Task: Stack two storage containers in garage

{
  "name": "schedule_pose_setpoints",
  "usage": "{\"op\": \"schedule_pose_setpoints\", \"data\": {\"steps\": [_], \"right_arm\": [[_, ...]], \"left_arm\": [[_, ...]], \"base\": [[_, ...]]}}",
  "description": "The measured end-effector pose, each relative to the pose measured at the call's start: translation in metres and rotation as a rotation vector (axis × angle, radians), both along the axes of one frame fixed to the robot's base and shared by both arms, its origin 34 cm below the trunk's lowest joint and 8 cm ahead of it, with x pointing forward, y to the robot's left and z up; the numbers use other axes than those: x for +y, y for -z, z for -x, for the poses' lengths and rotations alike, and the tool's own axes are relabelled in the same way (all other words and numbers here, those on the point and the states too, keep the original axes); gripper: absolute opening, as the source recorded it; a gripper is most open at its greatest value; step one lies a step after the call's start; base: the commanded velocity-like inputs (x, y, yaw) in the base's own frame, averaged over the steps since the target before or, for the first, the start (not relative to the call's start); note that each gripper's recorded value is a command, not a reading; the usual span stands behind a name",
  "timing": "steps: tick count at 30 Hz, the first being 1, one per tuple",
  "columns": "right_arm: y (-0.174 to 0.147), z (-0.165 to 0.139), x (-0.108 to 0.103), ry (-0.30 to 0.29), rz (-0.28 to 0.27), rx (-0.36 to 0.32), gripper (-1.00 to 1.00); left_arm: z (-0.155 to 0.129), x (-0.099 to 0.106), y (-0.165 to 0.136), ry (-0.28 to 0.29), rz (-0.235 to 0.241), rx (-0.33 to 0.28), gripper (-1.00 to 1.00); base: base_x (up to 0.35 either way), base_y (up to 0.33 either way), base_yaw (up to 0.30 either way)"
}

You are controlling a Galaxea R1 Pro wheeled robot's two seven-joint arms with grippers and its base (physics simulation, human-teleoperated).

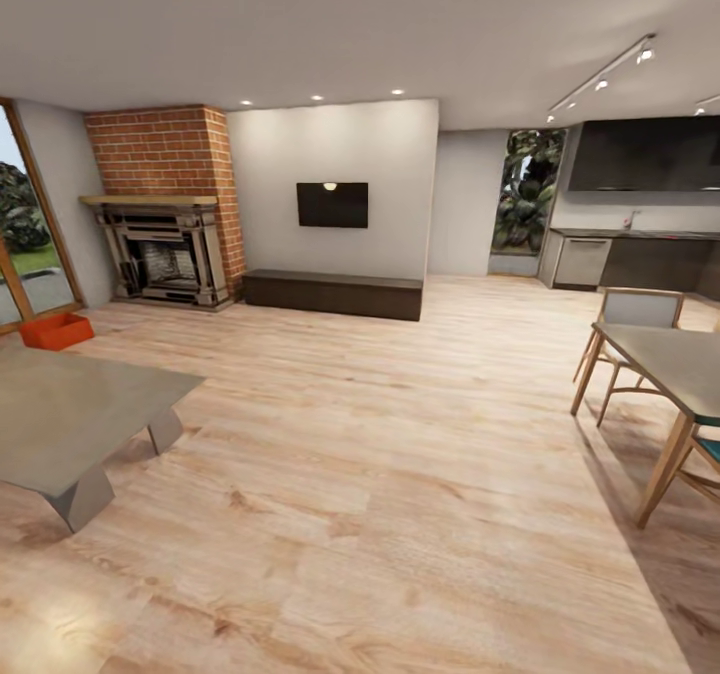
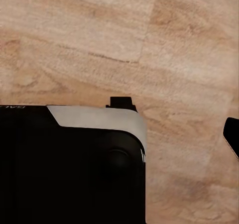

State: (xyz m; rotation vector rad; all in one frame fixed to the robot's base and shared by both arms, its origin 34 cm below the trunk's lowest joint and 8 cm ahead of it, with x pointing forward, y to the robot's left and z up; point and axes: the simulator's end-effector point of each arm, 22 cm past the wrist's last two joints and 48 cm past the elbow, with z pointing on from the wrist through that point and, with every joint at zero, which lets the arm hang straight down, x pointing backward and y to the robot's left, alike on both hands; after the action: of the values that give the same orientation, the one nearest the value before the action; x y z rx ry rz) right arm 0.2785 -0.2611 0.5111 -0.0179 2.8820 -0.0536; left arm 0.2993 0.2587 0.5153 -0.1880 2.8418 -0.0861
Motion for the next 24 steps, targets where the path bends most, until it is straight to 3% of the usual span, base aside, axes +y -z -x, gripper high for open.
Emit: {"op": "schedule_pose_setpoints", "data": {"steps": [24], "right_arm": [[0.0,0.0,0.0,0.0,0.0,0.0,1.0]], "left_arm": [[0.0001,-0.0001,0.0,0.0,0.0,0.0,1.0]], "base": [[0.322,0.0,0.0]]}}
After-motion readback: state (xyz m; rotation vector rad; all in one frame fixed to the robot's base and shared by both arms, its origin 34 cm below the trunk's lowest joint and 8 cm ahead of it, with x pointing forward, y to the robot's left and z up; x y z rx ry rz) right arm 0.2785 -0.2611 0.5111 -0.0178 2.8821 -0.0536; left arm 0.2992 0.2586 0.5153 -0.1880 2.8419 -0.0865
